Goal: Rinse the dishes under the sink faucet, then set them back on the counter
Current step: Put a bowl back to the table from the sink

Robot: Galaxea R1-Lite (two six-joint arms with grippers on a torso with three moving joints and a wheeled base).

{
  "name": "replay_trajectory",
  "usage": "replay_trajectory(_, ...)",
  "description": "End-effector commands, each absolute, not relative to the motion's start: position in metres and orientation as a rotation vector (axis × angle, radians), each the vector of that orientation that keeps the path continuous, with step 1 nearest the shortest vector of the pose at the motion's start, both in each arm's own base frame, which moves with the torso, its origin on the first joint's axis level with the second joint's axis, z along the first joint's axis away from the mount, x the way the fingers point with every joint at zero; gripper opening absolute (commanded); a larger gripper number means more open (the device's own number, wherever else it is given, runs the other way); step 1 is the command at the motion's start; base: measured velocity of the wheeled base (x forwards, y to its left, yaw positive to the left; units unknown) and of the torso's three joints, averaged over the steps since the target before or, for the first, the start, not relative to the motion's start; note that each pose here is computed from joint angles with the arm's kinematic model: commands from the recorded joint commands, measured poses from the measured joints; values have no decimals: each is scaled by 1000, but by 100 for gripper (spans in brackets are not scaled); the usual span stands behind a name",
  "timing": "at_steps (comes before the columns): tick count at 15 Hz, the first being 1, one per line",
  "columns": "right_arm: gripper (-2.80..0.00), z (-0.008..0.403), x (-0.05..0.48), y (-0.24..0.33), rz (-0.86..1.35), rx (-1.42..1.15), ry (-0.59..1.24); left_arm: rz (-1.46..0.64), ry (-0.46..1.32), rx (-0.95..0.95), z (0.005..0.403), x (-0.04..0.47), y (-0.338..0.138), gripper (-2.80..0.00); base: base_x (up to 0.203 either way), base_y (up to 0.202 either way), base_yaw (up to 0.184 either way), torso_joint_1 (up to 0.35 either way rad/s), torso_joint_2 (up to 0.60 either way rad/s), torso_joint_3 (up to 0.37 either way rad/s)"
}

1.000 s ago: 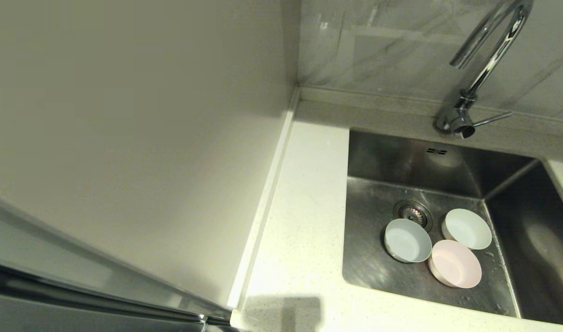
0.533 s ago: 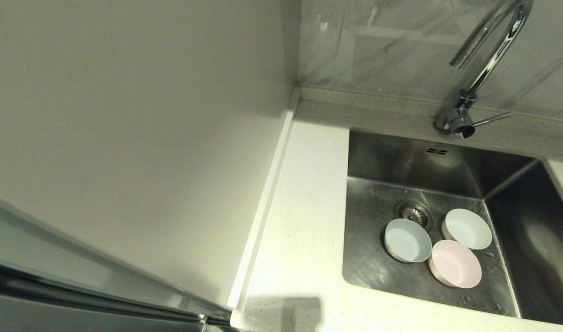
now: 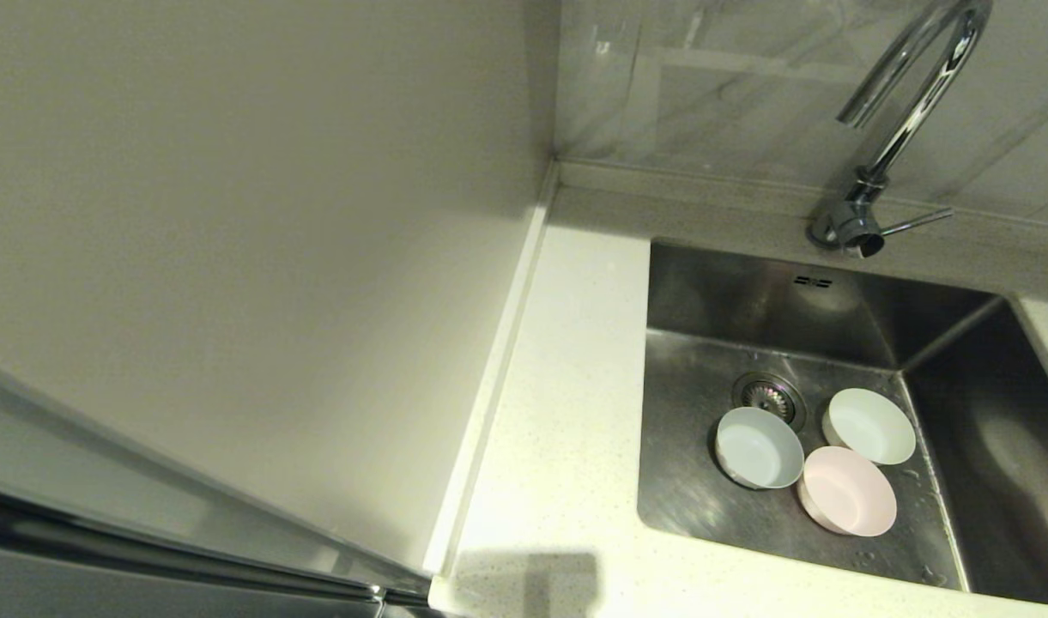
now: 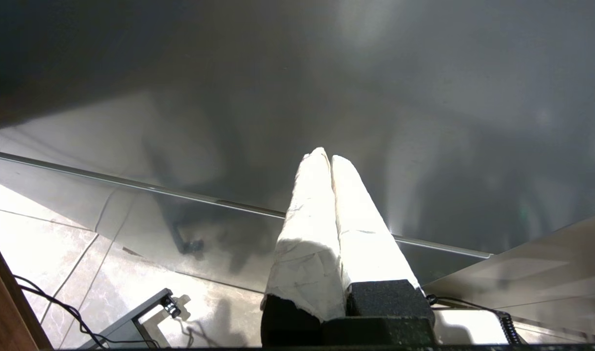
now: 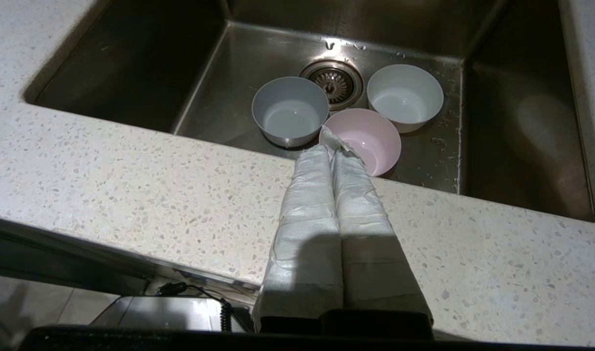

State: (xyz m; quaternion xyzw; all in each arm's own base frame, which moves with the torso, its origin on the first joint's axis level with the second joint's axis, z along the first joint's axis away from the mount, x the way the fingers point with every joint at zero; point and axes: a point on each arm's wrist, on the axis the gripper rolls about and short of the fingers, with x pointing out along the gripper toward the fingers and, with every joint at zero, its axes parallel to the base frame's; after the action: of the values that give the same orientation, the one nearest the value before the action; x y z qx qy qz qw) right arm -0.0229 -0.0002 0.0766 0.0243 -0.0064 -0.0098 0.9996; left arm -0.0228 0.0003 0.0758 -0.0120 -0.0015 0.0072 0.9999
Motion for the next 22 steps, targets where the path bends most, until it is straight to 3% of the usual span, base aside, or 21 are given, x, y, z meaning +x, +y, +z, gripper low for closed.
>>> replay_trajectory(1, -280, 77, -23, 0, -20, 49, -11, 16, -6, -25, 76, -23, 0, -280, 0, 0, 0, 0, 0, 0)
replay_trajectory(22, -280, 77, -23, 0, -20, 49, -11, 15, -8, -25, 76, -23, 0, -280, 0, 0, 0, 0, 0, 0)
